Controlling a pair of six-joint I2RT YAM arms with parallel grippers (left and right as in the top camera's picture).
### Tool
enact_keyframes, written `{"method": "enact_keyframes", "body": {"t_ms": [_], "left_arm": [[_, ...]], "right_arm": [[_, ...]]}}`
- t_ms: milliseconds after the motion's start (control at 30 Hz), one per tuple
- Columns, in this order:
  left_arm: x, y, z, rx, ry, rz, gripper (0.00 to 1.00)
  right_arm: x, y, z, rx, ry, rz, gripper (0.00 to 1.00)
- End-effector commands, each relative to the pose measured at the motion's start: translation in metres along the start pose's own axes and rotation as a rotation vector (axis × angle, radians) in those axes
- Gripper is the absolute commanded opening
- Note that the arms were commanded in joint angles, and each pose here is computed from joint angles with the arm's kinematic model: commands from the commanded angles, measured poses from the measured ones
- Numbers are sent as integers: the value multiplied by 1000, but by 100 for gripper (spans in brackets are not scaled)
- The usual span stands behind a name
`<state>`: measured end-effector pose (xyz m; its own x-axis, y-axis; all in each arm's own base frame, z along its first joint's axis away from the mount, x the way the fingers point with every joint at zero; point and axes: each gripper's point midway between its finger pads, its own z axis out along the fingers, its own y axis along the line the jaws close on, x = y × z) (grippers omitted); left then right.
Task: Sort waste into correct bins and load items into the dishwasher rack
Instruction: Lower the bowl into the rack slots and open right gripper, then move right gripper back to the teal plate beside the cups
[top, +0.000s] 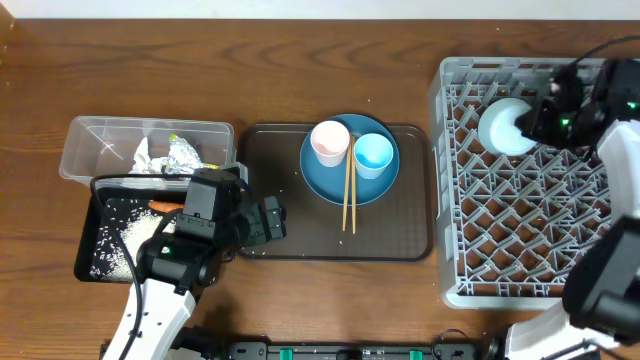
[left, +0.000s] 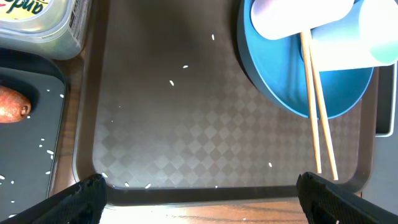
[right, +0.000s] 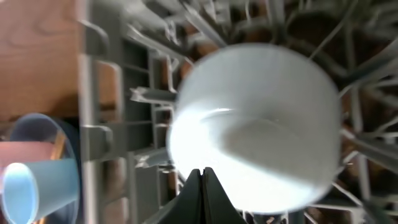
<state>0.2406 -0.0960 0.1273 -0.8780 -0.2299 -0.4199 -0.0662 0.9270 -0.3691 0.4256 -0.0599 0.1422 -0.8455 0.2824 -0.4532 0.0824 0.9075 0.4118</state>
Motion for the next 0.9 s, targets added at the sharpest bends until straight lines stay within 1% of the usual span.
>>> {"method": "enact_keyframes", "body": {"t_ms": [0, 133, 267, 300, 467, 567, 733, 800, 867], "left_arm": [[-1, -2, -1, 12, -4, 6, 100], [-1, -2, -1, 12, -4, 6, 100], [-1, -2, -1, 10, -5, 7, 100], [-1, -1, -1, 4, -8, 7, 100], [-7, 9, -2, -55, -42, 6, 100], [-9, 8, -2, -49, -50, 6, 100], [-10, 8, -2, -48, -53, 4, 100], [-10, 8, -2, -48, -53, 4, 100], [-10, 8, -2, -48, -53, 4, 100]], "right_arm": [[-32, 31, -59, 45, -168, -94, 1], [-32, 54, -95, 76, -235, -146, 1], [-14, 92, -111, 39, -223, -207, 2], [-7, 101, -113, 25, -210, -223, 3], [34, 154, -105, -60, -96, -313, 9], [57, 181, -96, -109, -28, -365, 17], [80, 229, -88, -188, 6, -396, 18], [82, 237, -84, -156, -8, -384, 18], [83, 236, -80, -85, -26, -365, 18]]}}
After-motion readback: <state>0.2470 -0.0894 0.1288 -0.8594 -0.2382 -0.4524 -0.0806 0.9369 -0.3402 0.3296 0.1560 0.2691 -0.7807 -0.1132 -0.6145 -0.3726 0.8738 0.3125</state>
